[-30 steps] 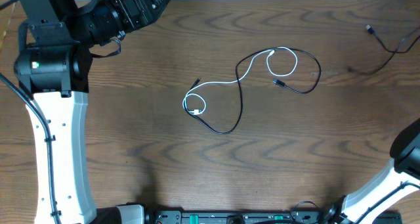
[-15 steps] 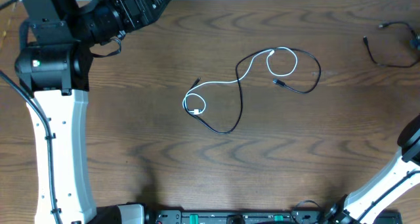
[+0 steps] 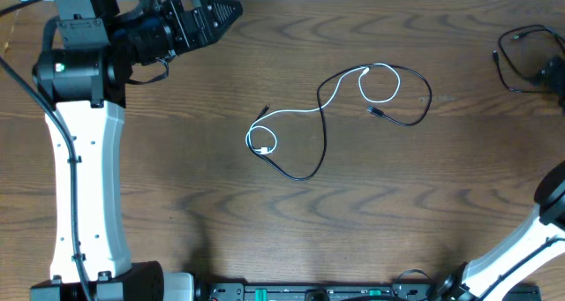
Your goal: Untangle cables
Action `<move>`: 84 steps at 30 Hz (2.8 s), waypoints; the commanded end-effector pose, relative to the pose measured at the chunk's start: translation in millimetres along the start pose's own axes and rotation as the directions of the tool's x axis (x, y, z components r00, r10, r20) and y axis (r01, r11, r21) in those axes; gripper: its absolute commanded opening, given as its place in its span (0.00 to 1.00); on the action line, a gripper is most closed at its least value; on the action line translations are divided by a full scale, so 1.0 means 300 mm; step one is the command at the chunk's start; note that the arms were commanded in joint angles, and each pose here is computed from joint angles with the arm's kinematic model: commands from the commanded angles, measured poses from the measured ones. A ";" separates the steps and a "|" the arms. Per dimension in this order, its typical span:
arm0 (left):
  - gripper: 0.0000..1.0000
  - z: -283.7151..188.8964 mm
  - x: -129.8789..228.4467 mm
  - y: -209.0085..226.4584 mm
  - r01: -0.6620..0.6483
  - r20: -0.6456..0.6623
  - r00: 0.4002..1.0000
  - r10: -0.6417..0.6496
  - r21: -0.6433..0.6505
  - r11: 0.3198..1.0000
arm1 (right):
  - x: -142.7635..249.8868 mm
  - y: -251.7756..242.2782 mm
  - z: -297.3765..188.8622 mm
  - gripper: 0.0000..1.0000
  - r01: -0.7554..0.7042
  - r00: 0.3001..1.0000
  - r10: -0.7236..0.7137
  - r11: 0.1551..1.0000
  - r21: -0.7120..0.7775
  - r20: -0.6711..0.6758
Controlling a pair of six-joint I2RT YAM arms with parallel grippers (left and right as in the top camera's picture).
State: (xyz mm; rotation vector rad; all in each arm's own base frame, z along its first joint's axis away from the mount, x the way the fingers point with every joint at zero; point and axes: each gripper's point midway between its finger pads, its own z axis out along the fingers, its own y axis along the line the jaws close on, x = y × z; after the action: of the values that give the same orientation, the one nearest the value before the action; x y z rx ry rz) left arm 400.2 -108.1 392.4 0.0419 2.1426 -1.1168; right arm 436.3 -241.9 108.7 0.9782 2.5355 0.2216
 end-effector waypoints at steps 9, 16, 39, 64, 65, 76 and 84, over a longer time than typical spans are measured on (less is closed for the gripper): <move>0.90 0.191 0.199 0.233 -0.053 -0.224 0.974 -0.025 -0.335 0.941 | 0.325 0.671 -0.065 0.95 0.388 0.884 -0.464 0.798 -0.461 -0.061; 0.91 0.267 0.227 0.342 -0.083 -0.261 0.965 -0.038 -0.438 0.895 | 0.585 0.923 0.012 0.75 0.432 0.804 -0.579 0.725 -0.535 -0.135; 0.90 0.267 0.217 0.382 -0.087 -0.252 0.967 -0.041 -0.477 0.875 | 1.046 1.132 0.340 0.36 0.277 0.774 -0.486 0.837 -0.472 -0.406; 0.90 0.225 0.282 0.424 -0.081 -0.303 0.947 -0.107 -0.548 0.832 | 1.028 1.455 0.040 0.01 0.284 0.783 -0.619 0.450 -0.847 -0.067; 0.90 0.226 0.284 0.426 -0.081 -0.304 0.946 -0.108 -0.549 0.832 | 0.968 1.492 -0.058 0.01 0.299 0.797 -0.604 0.397 -0.868 -0.002; 0.90 0.233 0.279 0.429 -0.082 -0.298 0.949 -0.101 -0.545 0.834 | 0.689 1.561 -0.828 0.01 0.424 0.857 -0.374 0.119 -0.898 0.355; 0.90 0.241 0.270 0.424 -0.085 -0.292 0.952 -0.090 -0.538 0.839 | 0.545 1.481 -1.230 0.01 0.462 0.876 -0.149 -0.014 -0.887 0.458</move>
State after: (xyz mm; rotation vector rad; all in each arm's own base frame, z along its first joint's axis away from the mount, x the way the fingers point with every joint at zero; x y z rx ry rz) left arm 422.8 -105.7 232.0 -0.0588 2.6615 -0.4934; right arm 459.7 220.4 469.7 -0.2707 1.6178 1.3752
